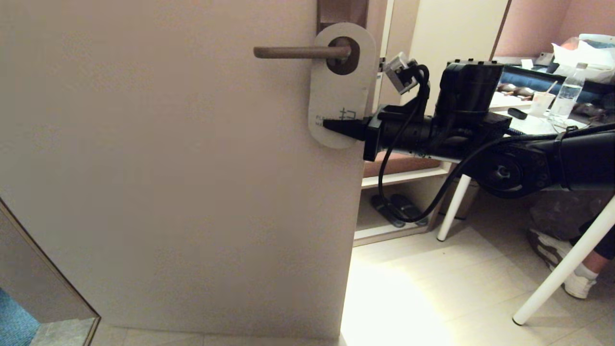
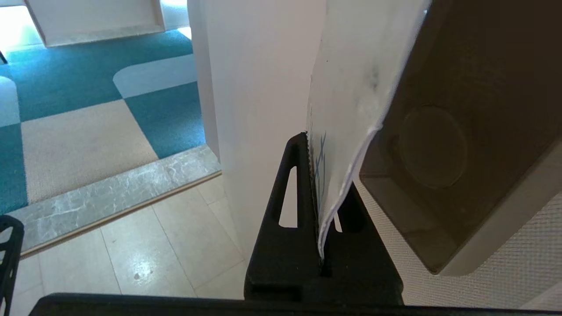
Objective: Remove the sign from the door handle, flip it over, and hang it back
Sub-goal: Take down the sign
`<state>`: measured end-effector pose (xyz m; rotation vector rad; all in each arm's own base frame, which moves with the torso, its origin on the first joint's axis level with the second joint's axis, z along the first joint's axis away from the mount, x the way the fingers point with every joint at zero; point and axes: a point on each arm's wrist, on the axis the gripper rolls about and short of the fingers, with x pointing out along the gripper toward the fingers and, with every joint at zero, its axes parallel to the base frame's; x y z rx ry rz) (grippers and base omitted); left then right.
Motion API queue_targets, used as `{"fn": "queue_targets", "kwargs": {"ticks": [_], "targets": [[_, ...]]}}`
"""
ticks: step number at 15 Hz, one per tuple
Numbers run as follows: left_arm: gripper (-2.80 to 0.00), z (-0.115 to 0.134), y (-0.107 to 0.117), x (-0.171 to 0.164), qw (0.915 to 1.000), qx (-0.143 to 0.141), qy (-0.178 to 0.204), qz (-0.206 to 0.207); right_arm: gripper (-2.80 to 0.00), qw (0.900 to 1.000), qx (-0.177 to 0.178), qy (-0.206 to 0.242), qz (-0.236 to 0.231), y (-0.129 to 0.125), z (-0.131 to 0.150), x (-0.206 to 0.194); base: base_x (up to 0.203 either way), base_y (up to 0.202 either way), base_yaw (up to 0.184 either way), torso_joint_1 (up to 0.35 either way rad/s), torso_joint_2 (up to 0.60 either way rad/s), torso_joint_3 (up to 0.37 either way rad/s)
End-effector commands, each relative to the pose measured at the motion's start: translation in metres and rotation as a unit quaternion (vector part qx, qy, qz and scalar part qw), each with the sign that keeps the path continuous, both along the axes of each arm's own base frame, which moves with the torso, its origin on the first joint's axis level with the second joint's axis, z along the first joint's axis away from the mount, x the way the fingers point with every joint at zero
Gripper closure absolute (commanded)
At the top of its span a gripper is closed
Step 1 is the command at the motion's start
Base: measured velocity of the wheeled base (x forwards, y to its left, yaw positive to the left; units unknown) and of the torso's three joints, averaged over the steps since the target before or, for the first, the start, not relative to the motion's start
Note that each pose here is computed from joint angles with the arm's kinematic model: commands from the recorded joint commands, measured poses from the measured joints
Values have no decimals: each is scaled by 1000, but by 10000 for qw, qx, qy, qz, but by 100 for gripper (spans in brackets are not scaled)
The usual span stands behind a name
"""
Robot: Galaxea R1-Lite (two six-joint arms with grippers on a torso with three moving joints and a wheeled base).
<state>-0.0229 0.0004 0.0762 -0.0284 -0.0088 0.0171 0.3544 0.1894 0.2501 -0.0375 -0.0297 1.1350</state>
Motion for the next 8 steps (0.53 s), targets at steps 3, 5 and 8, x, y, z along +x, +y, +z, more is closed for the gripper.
{"fn": "queue_targets", "kwargs": {"ticks": [3, 5, 8], "targets": [[0, 0, 0, 0, 10000, -4, 4, 3, 0, 9999, 53, -89, 39, 3, 6, -2, 0, 0, 0, 0, 0, 0], [0, 0, 0, 0, 10000, -4, 4, 6, 0, 9999, 69, -98, -21, 8, 7, -3, 0, 0, 0, 0, 0, 0], [0, 0, 0, 0, 10000, -4, 4, 6, 0, 9996, 62, -61, -268, 18, 7, -6, 0, 0, 0, 0, 0, 0]]}}
